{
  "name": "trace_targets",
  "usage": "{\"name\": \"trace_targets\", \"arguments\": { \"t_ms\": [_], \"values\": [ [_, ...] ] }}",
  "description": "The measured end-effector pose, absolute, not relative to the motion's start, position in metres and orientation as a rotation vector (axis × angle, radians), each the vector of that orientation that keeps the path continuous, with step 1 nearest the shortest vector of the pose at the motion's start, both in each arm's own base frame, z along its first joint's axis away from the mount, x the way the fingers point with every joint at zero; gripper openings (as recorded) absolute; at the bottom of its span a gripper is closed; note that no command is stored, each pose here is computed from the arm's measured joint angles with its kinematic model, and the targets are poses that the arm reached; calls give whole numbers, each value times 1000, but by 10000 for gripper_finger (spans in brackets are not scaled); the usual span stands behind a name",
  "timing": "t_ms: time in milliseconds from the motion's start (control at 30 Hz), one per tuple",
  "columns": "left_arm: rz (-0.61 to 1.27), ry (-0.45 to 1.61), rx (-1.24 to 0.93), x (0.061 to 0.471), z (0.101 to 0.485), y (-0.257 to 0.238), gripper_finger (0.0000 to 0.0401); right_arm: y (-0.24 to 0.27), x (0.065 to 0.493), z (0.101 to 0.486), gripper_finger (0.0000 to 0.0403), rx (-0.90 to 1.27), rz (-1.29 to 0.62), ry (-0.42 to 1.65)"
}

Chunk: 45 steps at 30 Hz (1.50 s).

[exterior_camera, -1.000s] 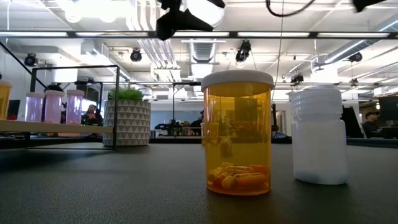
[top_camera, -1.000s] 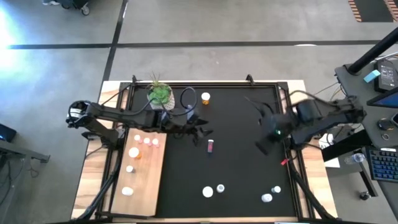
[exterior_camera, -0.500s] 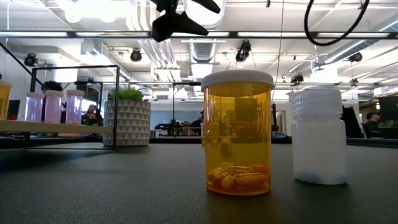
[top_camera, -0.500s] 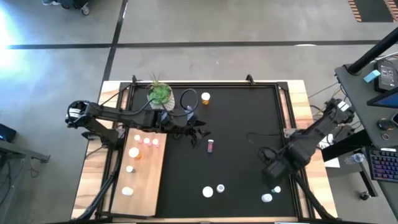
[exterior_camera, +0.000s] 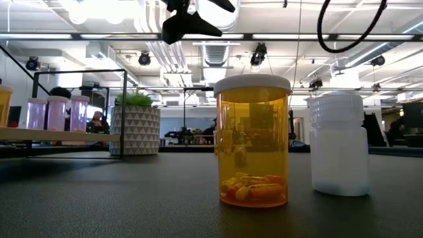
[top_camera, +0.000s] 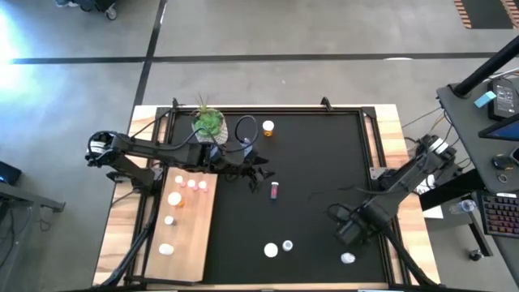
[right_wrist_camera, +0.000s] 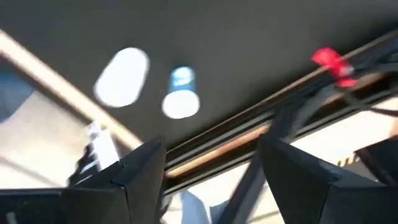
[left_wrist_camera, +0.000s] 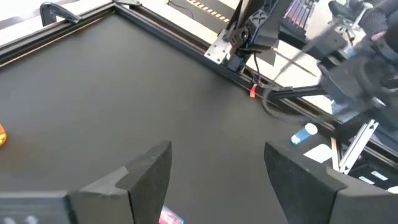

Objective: Pick and place medicine bottles onto shelf by color
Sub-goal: Put the bottom blue pill bottle on the shelf aligned with the other blue pill bottle

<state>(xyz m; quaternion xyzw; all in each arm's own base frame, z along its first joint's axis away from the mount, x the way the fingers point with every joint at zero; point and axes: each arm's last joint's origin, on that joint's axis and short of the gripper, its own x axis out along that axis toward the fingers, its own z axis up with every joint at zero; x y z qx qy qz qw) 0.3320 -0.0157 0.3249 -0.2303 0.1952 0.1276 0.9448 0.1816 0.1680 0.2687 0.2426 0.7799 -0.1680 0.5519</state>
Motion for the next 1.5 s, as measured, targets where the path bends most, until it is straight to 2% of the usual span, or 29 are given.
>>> {"name": "trace_targets", "arguments": {
  "t_ms": [100, 300, 433, 1200, 1333, 1500],
  "values": [
    [261, 389, -471, 332, 326, -16, 240, 160, 169, 262, 247, 570, -460, 1775],
    [254, 362, -477, 333, 328, -16, 240, 163, 165, 230, 247, 771, -277, 1695],
    [253, 357, -479, 334, 328, -16, 240, 161, 152, 225, 247, 828, -350, 1704],
    [251, 348, -480, 334, 329, -16, 240, 194, 151, 182, 246, 748, -439, 1768],
    [251, 347, -480, 334, 329, -16, 240, 195, 152, 179, 228, 726, -429, 1766],
    [251, 347, -480, 334, 329, -16, 240, 196, 153, 177, 183, 710, -415, 1767]
  ]
}}
